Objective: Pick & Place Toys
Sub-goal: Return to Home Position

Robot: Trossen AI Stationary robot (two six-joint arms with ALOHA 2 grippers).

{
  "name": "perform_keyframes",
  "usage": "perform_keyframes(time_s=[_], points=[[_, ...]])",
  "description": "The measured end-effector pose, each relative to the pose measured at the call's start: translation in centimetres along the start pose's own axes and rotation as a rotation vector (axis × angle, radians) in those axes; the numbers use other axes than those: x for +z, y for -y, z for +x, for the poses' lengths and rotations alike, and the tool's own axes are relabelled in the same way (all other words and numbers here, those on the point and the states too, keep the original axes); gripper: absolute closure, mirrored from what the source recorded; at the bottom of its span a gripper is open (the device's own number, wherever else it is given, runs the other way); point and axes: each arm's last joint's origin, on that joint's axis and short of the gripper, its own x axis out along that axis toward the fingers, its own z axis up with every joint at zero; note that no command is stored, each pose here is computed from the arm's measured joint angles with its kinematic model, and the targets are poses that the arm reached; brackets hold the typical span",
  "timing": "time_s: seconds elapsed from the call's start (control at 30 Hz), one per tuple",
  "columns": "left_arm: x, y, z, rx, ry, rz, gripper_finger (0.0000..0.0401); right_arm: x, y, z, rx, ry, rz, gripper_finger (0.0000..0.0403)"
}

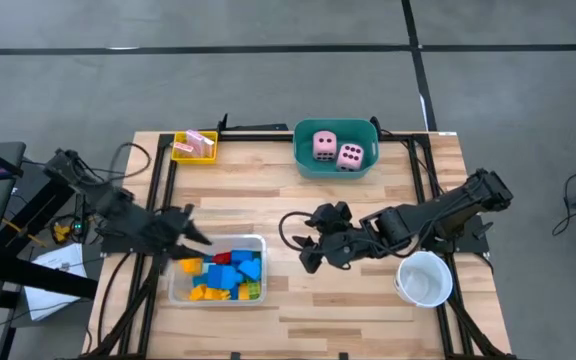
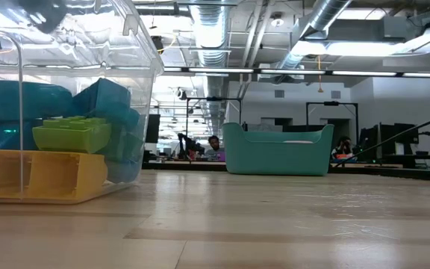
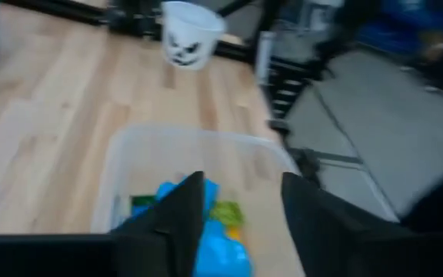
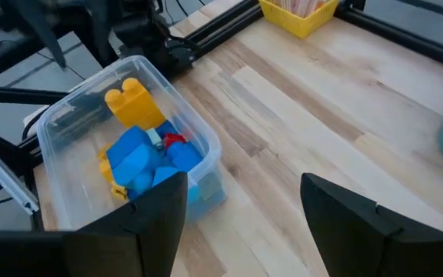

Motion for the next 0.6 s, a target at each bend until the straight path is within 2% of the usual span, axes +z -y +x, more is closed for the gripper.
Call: perform_keyframes(time_s=[0.1,0.2,0.23,0.4,0.5,0.6], points=[[-0.4,-0.5,-2.6,-0.059,0.004,0.014,0.0292,-0.2,-0.2,-0.5,-0.003,0.012,0.026,0.0159],[-0.6,-1.5,-4.1,0.004,0.076,0.069,0.0373,-0.5,-0.4,-0.9,-0.011,0.028,0.032,0.0159],[-0.7,-1.8,-4.2,0.041,0.120,0.089,0.0386,-0.5,-0.4,-1.1,-0.008,0.033,0.039,0.0159],[-1.2,-3.3,-3.5,0.220,0.327,0.148,0.0396,-0.5,-0.4,-1.3,-0.031,0.069,0.073,0.0159],[-1.7,-4.1,-2.8,0.236,0.393,0.120,0.0398,-0.2,-0.3,-1.1,-0.037,0.076,0.088,0.0159],[-2.3,-5.1,-2.0,0.237,0.374,0.127,0.0400,0.1,-0.1,-0.8,-0.042,0.085,0.102,0.0159]])
